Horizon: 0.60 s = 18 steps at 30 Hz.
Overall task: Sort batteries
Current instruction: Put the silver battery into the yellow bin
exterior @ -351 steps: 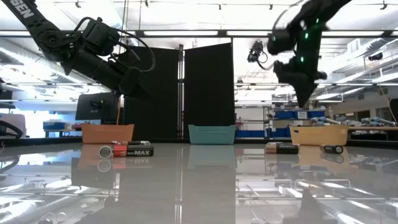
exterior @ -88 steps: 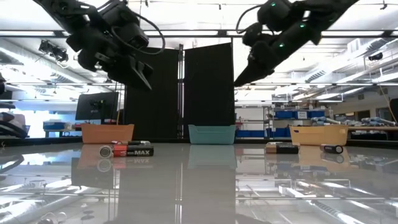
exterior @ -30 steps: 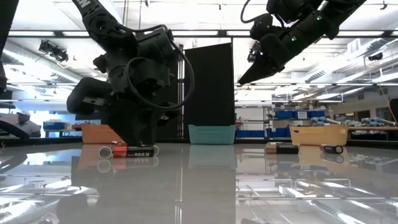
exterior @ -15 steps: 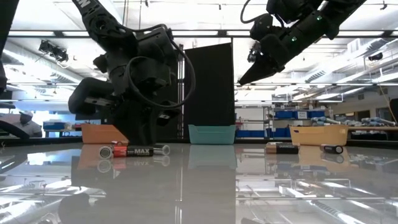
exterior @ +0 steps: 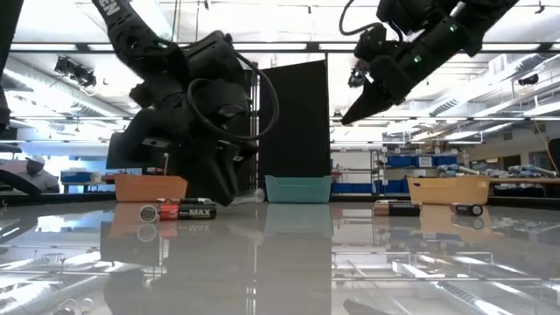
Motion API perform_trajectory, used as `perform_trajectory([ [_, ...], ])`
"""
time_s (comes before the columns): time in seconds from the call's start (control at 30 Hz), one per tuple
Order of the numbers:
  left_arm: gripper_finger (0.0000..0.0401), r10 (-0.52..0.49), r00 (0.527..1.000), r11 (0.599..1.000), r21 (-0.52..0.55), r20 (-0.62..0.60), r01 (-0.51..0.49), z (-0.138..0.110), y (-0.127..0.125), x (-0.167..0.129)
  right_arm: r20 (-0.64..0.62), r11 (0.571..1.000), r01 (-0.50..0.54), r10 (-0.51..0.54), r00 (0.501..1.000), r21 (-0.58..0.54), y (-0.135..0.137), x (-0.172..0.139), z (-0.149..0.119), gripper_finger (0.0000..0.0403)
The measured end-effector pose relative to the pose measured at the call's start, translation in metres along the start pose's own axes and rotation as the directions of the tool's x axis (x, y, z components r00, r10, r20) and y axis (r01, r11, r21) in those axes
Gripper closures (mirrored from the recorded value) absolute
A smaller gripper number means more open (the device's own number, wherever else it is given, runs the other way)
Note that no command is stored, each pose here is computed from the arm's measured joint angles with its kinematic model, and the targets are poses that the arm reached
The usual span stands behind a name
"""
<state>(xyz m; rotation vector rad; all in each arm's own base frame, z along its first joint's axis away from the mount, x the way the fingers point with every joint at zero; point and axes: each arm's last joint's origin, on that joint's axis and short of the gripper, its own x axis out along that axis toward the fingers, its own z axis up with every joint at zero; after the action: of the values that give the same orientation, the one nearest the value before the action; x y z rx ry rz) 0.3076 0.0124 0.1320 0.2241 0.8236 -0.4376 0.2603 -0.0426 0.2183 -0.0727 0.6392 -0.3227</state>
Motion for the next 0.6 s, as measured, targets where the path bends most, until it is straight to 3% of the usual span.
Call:
perform_trajectory([
  [0.13,0.0353,0.026,0.987,0.999,-0.048,0.156,-0.018,-0.003,0.005,-0.001,0.048,0.999,-0.007,0.005,0.999,0.04,0.006,0.004,-0.015,0.0391],
  [0.23,0.0353,0.057,0.938,0.995,-0.093,0.342,-0.026,-0.001,0.011,-0.006,0.149,0.996,-0.032,0.018,0.989,0.089,0.013,0.005,-0.026,0.0391],
  [0.4,0.0353,0.147,0.771,0.981,-0.188,0.619,-0.037,0.007,0.025,-0.027,0.334,0.972,-0.106,0.031,0.942,0.21,0.021,0.001,-0.037,0.0389],
  [0.6,0.0353,0.201,0.587,0.965,-0.262,0.784,0.02,0.02,0.037,-0.051,0.537,0.951,-0.158,-0.01,0.844,0.267,0.029,-0.012,-0.02,0.0373],
])
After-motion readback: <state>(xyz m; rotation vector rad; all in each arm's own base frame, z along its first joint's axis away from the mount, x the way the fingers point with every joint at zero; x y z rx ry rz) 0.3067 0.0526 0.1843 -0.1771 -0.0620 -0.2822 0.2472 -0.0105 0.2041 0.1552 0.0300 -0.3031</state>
